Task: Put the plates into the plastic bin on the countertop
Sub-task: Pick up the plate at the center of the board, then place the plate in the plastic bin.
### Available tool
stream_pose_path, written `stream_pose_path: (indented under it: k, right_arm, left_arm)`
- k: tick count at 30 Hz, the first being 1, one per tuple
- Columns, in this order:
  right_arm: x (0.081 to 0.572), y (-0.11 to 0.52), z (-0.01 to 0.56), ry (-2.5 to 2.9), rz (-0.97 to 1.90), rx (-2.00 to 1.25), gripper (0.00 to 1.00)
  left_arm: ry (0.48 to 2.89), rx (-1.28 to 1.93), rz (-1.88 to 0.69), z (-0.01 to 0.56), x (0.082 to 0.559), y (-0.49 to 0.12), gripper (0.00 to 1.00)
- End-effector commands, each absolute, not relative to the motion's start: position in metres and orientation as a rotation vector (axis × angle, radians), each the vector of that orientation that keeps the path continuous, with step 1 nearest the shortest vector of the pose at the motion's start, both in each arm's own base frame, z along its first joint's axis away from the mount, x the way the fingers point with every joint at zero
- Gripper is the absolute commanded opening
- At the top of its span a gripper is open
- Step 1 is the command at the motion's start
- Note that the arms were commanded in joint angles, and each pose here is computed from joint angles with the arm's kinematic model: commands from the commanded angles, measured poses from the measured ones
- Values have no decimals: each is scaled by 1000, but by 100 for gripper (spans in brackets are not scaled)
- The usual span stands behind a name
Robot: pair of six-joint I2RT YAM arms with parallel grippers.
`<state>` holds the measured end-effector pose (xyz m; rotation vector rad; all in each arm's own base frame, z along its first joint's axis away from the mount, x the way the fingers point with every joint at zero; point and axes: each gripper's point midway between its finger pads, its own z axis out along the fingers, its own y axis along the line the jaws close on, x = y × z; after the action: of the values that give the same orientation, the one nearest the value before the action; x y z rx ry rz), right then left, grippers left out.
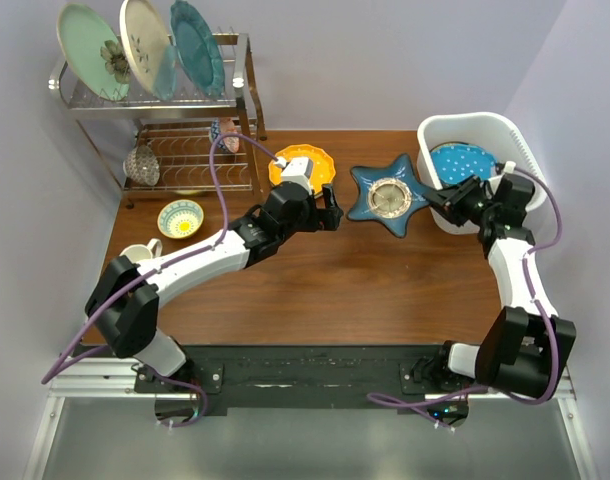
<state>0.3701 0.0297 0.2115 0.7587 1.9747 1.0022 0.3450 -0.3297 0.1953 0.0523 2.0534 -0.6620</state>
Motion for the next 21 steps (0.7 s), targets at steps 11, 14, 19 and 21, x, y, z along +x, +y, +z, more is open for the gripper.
stream_pose_path:
  k: [11, 14, 19, 21]
  right_arm:
    - [415, -2, 289, 1785, 961, 779, 0]
    - [422, -14, 295, 1749, 928, 818, 0]
    - [433, -32, 308, 1681, 878, 868, 0]
    - [438, -39, 313, 1658, 874, 888, 0]
  left_arm:
    - [1990, 47, -692, 216, 350, -332, 100]
    - [1991, 55, -686, 215, 350, -332, 100]
    - [1996, 58, -687, 212, 351, -333, 100]
    - [1997, 62, -692, 211, 351, -334, 100]
